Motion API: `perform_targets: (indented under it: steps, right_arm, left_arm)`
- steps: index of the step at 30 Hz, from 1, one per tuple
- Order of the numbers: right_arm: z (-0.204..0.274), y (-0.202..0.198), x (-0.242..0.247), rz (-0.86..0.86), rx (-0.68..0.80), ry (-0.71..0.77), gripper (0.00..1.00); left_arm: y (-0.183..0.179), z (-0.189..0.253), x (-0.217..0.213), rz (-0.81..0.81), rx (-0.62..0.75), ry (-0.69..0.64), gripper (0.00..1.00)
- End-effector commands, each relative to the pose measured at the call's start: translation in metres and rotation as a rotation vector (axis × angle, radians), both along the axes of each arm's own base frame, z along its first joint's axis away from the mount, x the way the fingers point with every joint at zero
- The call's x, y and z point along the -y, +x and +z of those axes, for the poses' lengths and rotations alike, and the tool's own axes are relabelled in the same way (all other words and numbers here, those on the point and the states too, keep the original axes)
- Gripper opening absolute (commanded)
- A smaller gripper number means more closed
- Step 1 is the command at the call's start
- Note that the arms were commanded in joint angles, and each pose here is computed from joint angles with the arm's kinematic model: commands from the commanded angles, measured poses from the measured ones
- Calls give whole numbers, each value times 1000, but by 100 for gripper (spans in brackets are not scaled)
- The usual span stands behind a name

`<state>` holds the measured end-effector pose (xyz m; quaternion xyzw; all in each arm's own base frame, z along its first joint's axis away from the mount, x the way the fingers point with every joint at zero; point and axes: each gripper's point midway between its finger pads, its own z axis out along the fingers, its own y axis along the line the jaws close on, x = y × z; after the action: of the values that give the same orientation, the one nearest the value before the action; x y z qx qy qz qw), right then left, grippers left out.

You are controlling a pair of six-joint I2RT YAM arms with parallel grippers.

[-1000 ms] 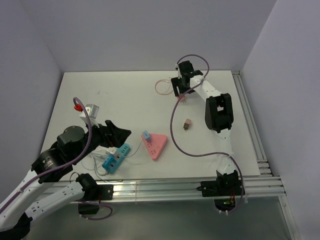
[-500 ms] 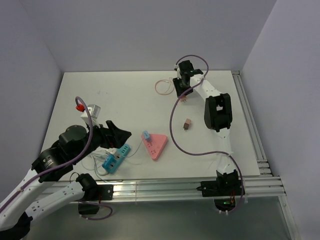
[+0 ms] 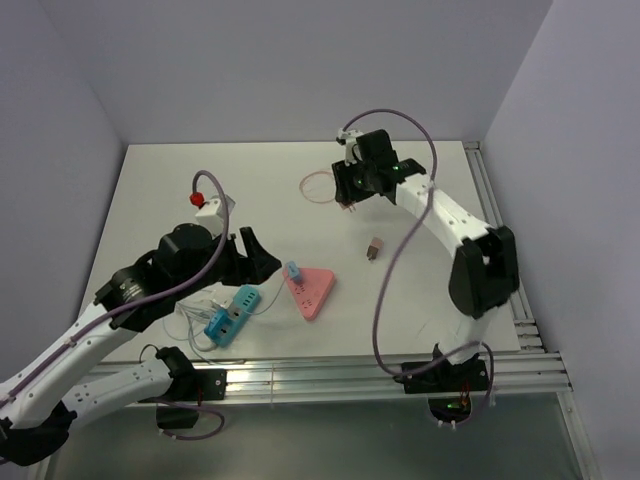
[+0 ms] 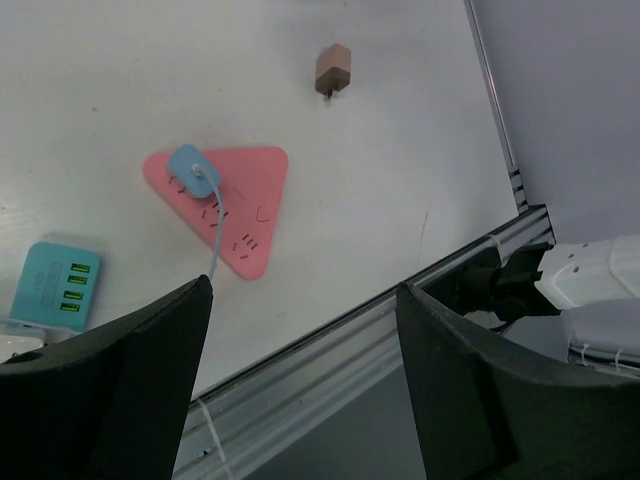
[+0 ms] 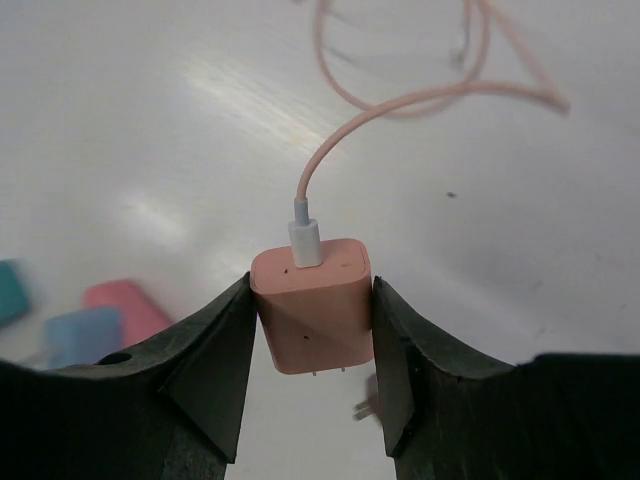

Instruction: Insert the plug

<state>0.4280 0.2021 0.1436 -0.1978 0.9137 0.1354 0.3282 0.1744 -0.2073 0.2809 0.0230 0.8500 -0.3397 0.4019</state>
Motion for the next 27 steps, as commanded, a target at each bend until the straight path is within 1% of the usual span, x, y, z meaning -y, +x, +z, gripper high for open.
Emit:
perform_targets:
  steps: [1, 3, 4, 5, 6, 7, 9, 10, 11, 12, 14, 19, 24, 27]
  right_arm:
    - [75, -30, -35, 118, 214, 117, 0]
    - [82, -64, -40, 180, 228, 159, 0]
    - [70, -83, -47, 220, 216, 164, 0]
    - [85, -99, -49, 252, 255, 191, 0]
    - [85, -112, -54, 290, 257, 204, 0]
    - [74, -130, -61, 340, 246, 208, 0]
    - [84, -152, -65, 400, 281, 240, 0]
    - [75, -167, -69, 441, 271, 238, 0]
    - [81, -175, -69, 458, 293, 249, 0]
    - [75, -184, -69, 478, 284, 245, 0]
    - [80, -198, -73, 511, 297, 267, 0]
    - [86, -215, -78, 549, 316, 307, 0]
    - [89, -227, -87, 594, 302, 332, 0]
    - [92, -234, -92, 619, 302, 349, 0]
  left_arm:
    - [1, 34, 17, -61, 38, -87, 80]
    - [4, 42, 25, -84, 44, -107, 80]
    - [8, 46, 32, -99, 48, -119, 81]
    - [6, 46, 38, -137, 37, -127, 80]
    - [8, 48, 42, -153, 31, -133, 80]
    - [16, 43, 45, -147, 12, -121, 80]
    - [19, 39, 49, -173, -16, -131, 80]
    - [28, 35, 47, -158, -29, -141, 80]
    - [26, 33, 49, -187, -48, -158, 79]
    - [28, 30, 48, -185, -58, -165, 79]
    - [35, 19, 46, -174, -89, -173, 79]
    - [23, -6, 62, -302, -190, -195, 76]
    - [19, -11, 65, -339, -190, -203, 76]
    - [19, -22, 66, -345, -223, -189, 77]
